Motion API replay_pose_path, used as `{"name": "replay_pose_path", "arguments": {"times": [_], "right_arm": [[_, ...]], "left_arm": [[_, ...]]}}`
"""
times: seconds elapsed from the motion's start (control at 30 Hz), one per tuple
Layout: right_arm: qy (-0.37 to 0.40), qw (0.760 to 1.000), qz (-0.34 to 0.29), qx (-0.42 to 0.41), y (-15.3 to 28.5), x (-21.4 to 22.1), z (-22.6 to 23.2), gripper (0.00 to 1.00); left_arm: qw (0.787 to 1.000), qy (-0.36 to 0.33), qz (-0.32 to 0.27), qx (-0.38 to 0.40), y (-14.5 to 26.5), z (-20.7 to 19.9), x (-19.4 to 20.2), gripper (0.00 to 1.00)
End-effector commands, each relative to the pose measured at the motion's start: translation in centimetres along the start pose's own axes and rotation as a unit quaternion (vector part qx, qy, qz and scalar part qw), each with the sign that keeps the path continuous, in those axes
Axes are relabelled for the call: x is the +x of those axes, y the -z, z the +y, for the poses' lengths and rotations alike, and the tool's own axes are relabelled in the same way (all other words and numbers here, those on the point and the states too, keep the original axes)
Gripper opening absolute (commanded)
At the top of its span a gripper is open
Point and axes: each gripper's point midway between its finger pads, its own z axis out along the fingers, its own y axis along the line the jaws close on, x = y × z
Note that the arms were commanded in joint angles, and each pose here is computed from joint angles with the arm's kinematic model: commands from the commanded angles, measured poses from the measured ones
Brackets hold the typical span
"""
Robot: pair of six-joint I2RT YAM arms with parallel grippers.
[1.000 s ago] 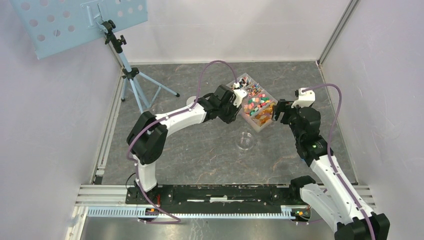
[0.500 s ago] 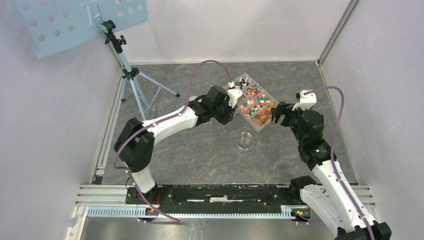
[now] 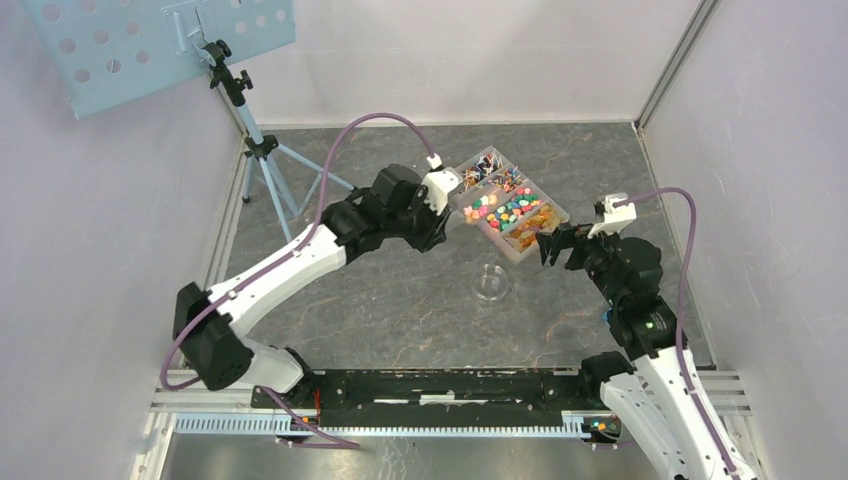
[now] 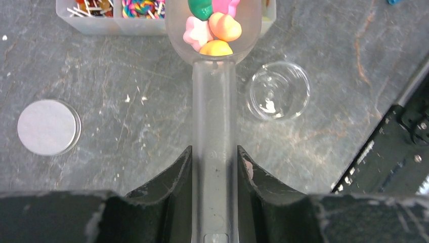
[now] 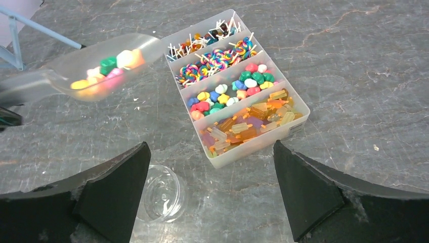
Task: Pack the candies
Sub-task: Place the fake candies in the packing bottle.
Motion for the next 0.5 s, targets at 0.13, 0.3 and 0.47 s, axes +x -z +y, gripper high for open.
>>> {"name": "replay_pose_path", "arguments": {"times": [0.13,0.3,0.47], "right_arm": [[0.010,0.999,-0.034,-0.022,2.3,-1.6,0.8,0.98],[0.015,0.999,-0.031,-0.005,2.2,-0.8,0.1,0.98],[0.019,1.000,-0.017,-0.013,2.1,-0.6,0.4,0.98]], "left_arm": [[0.999,0.019,0.009,0.027,6.7,-2.3,0.2,0.02],[1.000,0.013,0.009,0.022,8.1,-2.7,1.5,0.02],[0.999,0.022,0.037,0.031,8.6,-4.0,2.8,0.02]]}}
